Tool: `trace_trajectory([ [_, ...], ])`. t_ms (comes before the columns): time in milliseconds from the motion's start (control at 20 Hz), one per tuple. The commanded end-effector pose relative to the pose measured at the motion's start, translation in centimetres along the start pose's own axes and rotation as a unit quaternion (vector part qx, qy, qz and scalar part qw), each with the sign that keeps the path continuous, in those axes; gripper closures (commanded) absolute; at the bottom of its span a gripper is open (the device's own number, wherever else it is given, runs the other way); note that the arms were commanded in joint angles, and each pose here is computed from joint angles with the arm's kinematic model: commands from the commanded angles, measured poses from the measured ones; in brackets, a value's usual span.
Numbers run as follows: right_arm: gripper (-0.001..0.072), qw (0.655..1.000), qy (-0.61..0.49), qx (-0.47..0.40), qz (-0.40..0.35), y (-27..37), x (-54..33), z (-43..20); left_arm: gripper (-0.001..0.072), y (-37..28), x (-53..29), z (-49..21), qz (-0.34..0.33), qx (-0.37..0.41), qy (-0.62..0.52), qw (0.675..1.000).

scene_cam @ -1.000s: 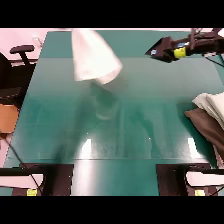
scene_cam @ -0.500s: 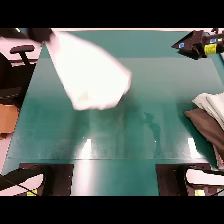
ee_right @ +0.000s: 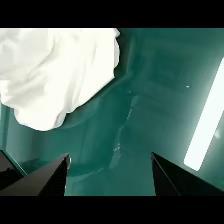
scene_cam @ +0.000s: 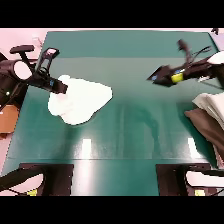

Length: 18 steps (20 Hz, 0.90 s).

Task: Fold the shirts.

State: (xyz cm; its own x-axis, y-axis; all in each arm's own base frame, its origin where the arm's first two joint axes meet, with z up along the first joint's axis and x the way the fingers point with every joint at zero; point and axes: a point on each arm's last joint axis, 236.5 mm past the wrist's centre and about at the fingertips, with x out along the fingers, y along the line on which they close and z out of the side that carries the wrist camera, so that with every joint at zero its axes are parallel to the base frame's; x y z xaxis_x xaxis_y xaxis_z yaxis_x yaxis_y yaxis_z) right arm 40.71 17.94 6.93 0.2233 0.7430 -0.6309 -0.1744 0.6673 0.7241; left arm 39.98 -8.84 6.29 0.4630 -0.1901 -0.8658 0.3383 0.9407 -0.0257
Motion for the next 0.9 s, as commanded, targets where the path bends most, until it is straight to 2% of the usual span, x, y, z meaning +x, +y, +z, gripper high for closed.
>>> trace_trajectory([
  [0,0.0116,1.0,0.017,0.026,0.008,-0.5,7.6,-1.8,0.0686,0.6,0.8,-1.2,0.012,0.01,0.015,1.0],
  [300,0.0118,0.998,0.053,0.034,0.027,-1.1,17.5,-0.4,0.0686,0.6,0.8,-1.4,0.01,0.014,0.019,1.0],
  [750,0.0121,0.996,0.069,0.028,0.051,0.2,24.2,2.3,0.0685,0.6,0.8,-1.5,0.01,0.014,0.02,1.0],
  [850,0.0231,0.994,0.091,0.017,0.064,1.9,25.2,1.6,0.0686,0.5,0.7,-1.8,0.009,0.014,0.026,1.0],
])
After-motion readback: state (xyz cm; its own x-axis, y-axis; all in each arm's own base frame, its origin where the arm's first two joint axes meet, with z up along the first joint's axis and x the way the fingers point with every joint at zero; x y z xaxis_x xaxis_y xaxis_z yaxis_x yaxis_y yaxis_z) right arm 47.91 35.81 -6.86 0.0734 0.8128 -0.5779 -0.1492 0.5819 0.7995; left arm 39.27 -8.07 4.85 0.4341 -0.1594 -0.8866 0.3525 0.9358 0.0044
